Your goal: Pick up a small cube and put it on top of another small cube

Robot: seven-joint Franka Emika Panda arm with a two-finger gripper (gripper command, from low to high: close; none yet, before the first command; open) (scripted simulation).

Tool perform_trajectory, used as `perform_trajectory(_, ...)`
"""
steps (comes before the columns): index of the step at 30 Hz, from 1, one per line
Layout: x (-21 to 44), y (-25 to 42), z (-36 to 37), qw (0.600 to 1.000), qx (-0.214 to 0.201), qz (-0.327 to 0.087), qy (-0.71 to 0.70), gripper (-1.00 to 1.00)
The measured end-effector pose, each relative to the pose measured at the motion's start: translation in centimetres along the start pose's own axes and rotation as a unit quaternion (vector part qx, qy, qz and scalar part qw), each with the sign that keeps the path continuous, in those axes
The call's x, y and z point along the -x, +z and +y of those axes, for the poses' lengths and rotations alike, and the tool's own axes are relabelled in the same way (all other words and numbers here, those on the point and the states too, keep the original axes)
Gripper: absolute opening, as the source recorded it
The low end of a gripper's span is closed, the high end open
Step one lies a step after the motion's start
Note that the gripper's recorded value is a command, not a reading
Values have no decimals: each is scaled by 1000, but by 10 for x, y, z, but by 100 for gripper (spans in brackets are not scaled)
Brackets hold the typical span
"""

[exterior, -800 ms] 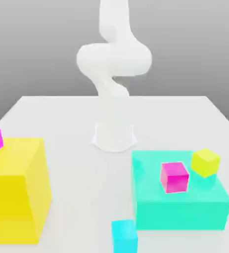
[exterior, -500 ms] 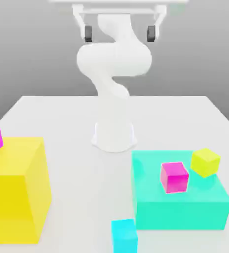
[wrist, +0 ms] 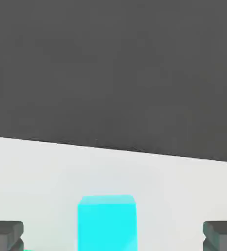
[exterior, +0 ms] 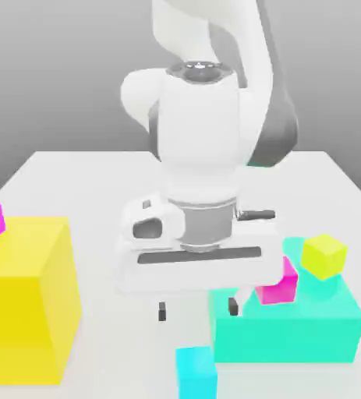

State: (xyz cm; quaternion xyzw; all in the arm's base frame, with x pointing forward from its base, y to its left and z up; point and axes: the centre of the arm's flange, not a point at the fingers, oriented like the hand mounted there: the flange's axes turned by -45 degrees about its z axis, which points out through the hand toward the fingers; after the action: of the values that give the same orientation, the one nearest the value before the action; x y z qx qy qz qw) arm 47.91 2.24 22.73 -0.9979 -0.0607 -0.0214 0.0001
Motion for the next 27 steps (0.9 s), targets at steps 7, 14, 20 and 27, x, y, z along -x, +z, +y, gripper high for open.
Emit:
perform_trajectory(7,12,90,-2,1000,-1,-21,-4,-100)
perform_trajectory(14,12,89,-2,1000,-1,-21,-4,-100)
perform_trajectory(20,8,30,1,1000,-2,-22,14,-100)
perform_trajectory(27,20,-46,-64,992,-3,-23,-124,-100)
